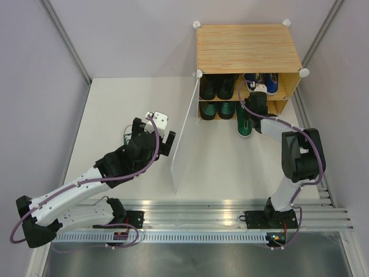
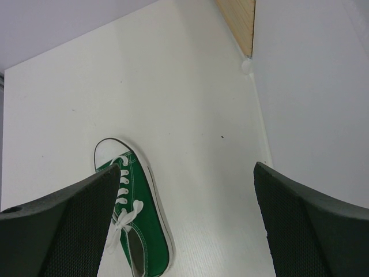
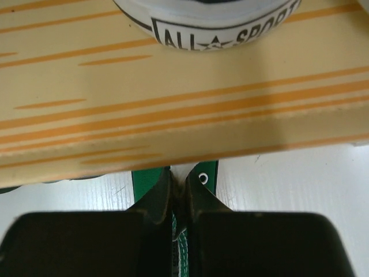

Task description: Place and organize the shoes in the shoe cabinet

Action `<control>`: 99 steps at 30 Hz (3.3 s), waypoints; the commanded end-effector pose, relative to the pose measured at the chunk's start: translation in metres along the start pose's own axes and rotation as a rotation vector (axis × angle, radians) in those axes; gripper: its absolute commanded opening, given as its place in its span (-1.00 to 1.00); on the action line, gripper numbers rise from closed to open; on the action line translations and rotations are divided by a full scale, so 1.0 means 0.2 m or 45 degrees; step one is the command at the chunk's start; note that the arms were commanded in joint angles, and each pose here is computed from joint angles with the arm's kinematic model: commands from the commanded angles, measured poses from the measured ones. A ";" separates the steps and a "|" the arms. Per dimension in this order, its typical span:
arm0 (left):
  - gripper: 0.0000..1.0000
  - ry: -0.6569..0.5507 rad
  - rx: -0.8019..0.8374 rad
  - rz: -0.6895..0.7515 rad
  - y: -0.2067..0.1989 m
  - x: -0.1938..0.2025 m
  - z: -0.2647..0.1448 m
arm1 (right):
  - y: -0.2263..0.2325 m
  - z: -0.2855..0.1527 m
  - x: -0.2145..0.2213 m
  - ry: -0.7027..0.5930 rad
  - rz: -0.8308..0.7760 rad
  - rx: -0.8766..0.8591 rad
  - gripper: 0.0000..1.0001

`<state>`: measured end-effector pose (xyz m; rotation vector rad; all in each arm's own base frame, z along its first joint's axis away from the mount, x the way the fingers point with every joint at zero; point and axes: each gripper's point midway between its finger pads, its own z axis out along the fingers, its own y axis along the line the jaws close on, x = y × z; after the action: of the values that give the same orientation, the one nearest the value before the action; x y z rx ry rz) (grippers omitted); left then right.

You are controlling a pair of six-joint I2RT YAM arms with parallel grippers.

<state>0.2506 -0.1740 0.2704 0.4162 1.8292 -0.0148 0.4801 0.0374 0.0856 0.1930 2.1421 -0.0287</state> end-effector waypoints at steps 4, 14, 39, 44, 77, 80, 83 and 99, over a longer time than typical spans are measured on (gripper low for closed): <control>0.96 -0.013 -0.003 0.005 0.01 -0.03 0.00 | 0.05 0.02 -0.33 -0.238 0.044 -0.049 -0.82; 0.96 -0.009 0.002 0.013 0.00 -0.03 0.00 | 0.04 0.04 -0.28 -0.196 0.073 -0.040 -0.33; 0.97 -0.021 0.007 -0.001 0.01 -0.04 -0.01 | 0.01 -0.22 -0.27 -0.196 0.146 -0.060 0.08; 0.96 -0.021 0.009 -0.003 0.01 -0.04 -0.01 | 0.01 -0.36 -0.26 -0.212 0.209 -0.095 0.09; 0.97 -0.014 0.001 0.011 0.01 -0.03 -0.01 | 0.08 -0.25 0.32 -0.012 0.288 -0.041 -0.46; 0.97 -0.014 0.003 0.011 0.01 -0.03 -0.01 | 0.07 -0.20 0.29 -0.025 0.261 -0.006 -0.45; 0.96 -0.013 0.008 0.011 0.01 -0.03 -0.01 | 0.07 -0.16 0.26 -0.032 0.256 0.018 -0.46; 0.97 -0.021 0.020 0.003 0.01 -0.04 -0.02 | 0.06 -0.05 0.16 -0.028 0.244 0.062 -0.46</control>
<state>0.2503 -0.1761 0.2688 0.4257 1.8329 -0.0211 0.4282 0.0569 0.0389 0.4166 2.1872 0.0289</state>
